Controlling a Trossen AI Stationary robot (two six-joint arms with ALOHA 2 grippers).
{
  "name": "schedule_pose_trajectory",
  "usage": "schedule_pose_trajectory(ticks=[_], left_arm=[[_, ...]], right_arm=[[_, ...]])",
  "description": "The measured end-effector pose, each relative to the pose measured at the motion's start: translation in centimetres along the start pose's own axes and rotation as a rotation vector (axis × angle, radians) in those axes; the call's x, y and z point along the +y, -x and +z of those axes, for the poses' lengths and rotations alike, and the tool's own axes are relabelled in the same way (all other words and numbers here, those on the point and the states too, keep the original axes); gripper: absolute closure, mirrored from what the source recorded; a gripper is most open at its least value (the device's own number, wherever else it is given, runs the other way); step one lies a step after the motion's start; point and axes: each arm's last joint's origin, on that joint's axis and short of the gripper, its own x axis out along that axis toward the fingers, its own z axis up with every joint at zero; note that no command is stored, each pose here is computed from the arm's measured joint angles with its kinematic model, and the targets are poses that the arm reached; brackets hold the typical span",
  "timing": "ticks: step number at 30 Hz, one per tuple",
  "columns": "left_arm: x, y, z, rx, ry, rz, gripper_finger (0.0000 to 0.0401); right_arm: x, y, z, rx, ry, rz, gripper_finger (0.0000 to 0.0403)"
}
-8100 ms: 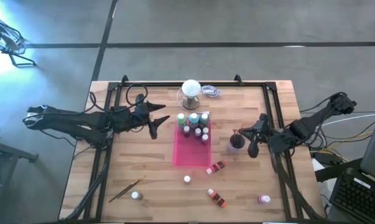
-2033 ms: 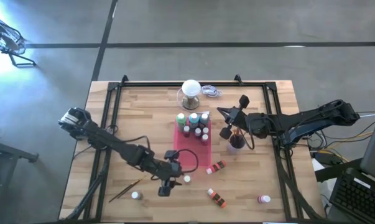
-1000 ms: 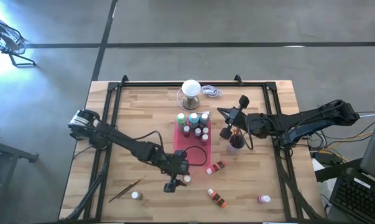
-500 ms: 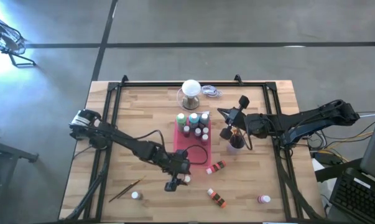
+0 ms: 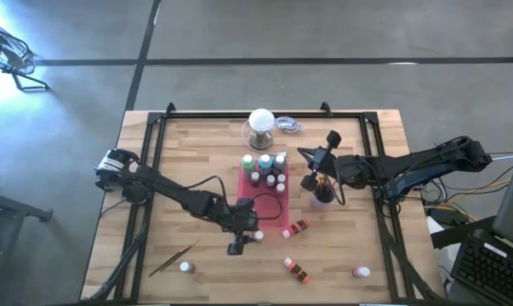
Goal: Pick & Place Paint Supplies
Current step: Put the small yellow paint bottle into the red bin
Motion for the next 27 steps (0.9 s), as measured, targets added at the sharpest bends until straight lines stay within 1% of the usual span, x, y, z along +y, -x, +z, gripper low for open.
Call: schedule_pose_trajectory(ticks=[4, 8, 11, 17, 20, 23, 27], left_arm=[[-0.04, 0.01, 0.1, -0.011, 0.0, -0.002, 0.0245], [-0.08, 0.01, 0.11, -0.011, 0.01, -0.005, 0.0248], [-0.12, 0.01, 0.1, -0.01, 0.019, -0.012, 0.0236], [-0.15, 0.0, 0.09, -0.009, 0.038, -0.024, 0.0186], [-0.15, 0.0, 0.08, -0.009, 0.038, -0.024, 0.0168], [-0.23, 0.01, 0.14, -0.012, 0.037, -0.026, 0.0162], [-0.41, 0.07, 0.6, -0.043, 0.033, -0.035, 0.0163]], right_arm=[[0.0, 0.0, 0.0, 0.0, 0.0, 0.0, 0.0394], [0.0, 0.0, -0.03, 0.002, 0.002, 0.0, 0.0394], [0.0, 0.0, -0.07, 0.005, 0.005, 0.0, 0.0394], [0.01, 0.0, -0.07, 0.006, 0.005, 0.0, 0.0394], [0.0, 0.0, -0.07, 0.006, 0.005, 0.0, 0.0394], [0.0, 0.0, -0.07, 0.006, 0.003, 0.0, 0.0394], [0.01, 0.0, -0.07, 0.006, 0.003, 0.0, 0.0394]])
